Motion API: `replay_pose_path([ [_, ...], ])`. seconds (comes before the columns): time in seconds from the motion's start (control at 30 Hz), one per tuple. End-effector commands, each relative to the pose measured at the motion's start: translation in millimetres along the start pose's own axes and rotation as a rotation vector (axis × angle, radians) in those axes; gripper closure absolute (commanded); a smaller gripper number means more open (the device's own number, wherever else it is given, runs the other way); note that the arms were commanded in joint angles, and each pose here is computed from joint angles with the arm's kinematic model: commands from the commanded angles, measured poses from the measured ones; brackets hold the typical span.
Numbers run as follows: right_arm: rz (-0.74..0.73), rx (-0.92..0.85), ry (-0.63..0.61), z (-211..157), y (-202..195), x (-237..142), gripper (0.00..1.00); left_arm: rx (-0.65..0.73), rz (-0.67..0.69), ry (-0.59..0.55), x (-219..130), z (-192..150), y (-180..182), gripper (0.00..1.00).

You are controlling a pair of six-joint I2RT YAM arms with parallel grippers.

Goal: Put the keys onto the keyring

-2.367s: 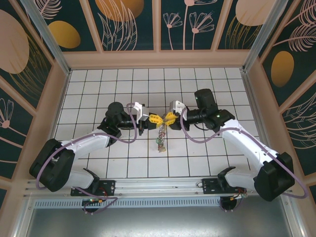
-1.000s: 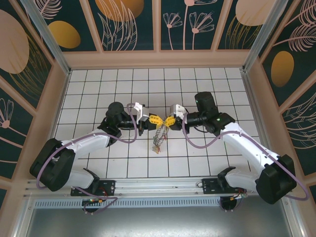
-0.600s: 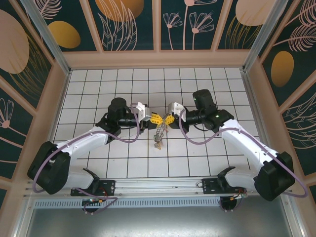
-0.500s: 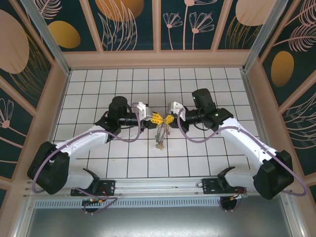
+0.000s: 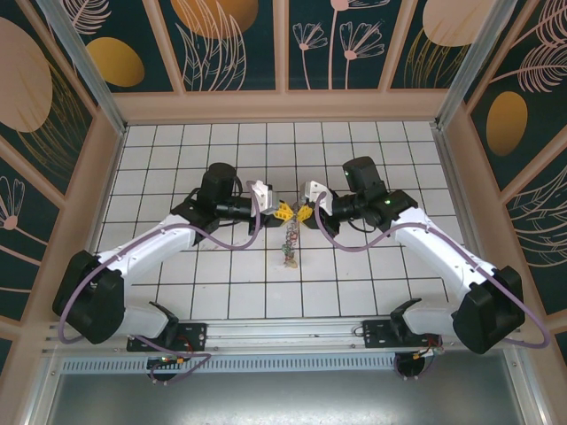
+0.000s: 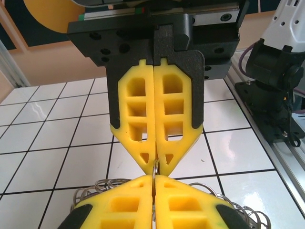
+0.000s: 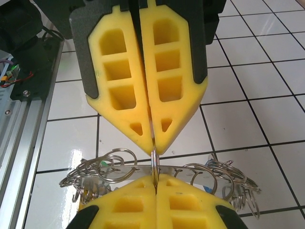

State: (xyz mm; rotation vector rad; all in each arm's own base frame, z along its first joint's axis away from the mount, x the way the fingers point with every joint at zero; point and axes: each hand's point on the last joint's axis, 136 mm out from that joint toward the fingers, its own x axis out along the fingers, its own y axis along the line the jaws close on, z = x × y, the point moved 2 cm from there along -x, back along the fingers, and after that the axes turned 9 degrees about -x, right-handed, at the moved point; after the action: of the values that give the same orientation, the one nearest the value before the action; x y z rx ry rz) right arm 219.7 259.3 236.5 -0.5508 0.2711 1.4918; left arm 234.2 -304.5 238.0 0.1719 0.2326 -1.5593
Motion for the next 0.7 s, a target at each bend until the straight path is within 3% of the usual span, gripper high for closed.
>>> replay_pose_path([
  [0.0,-0.015,-0.090,-0.086,30.8,-4.1,-10.4,1.00,-0.023,-0.061,0.015,4.7,-7.2,-6.2,0.92],
  [0.37,-0.022,-0.106,-0.098,36.7,-6.1,-13.8,1.00,-0.055,-0.081,0.041,8.4,-18.8,-6.0,0.91],
  [0.5,-0.020,-0.102,-0.096,34.4,-5.8,-12.6,1.00,-0.045,-0.093,0.045,8.1,-19.4,-7.8,1.00],
  [0.67,-0.001,-0.089,-0.105,29.8,-0.8,-10.2,1.00,-0.031,-0.075,-0.066,3.4,5.3,-9.4,1.00],
])
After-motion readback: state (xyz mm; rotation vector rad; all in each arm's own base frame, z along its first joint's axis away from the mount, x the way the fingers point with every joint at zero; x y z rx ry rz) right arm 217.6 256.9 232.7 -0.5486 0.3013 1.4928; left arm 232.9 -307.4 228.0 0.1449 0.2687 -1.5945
